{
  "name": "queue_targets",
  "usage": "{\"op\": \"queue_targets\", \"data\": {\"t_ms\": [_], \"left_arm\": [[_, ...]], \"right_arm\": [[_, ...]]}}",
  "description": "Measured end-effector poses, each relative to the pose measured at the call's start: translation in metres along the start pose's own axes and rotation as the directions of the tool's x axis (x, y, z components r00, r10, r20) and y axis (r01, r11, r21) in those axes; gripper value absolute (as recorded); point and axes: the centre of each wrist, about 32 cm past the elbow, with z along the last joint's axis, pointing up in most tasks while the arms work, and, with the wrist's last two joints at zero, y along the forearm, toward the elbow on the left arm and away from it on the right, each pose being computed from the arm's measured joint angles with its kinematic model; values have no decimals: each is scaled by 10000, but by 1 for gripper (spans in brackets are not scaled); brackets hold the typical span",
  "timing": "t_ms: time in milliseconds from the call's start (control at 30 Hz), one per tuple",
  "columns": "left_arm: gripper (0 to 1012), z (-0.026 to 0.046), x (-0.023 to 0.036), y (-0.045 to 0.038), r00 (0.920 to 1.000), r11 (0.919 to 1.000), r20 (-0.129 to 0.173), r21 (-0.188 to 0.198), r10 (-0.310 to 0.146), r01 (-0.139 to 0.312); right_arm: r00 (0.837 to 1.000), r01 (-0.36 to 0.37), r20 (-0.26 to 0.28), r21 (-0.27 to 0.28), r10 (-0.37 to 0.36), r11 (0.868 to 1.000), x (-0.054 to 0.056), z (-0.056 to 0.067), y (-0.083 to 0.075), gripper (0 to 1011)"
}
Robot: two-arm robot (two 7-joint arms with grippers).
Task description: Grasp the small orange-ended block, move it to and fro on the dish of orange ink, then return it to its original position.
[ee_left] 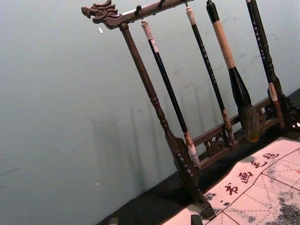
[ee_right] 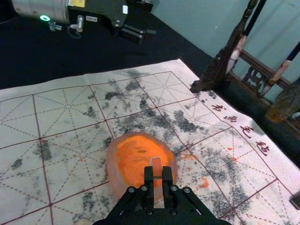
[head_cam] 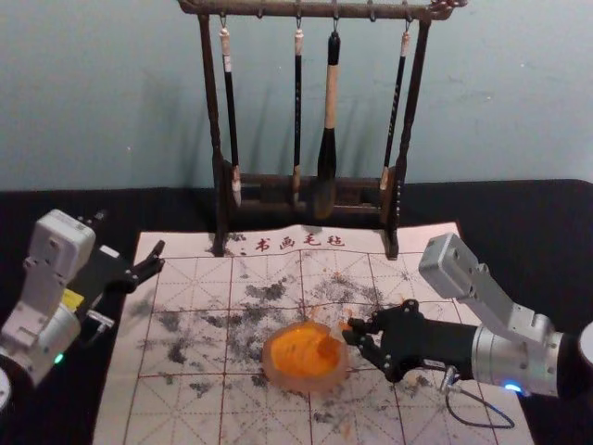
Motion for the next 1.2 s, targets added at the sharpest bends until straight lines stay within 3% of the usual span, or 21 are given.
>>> {"op": "queue_targets", "data": {"t_ms": [367,633,1200], "left_arm": [[1001,0,0,0,10000,10000,-1,0,0,0],[1001,0,0,0,10000,10000,0,0,0,0],[1001,0,0,0,10000,10000,-1,0,0,0]], "right_arm": [[9996,-272,79,3,272,9996,-66,10,-46,80],[9984,-530,210,24,529,9986,-95,38,8,80],[9985,-452,321,-18,452,9990,5,76,148,80]]}}
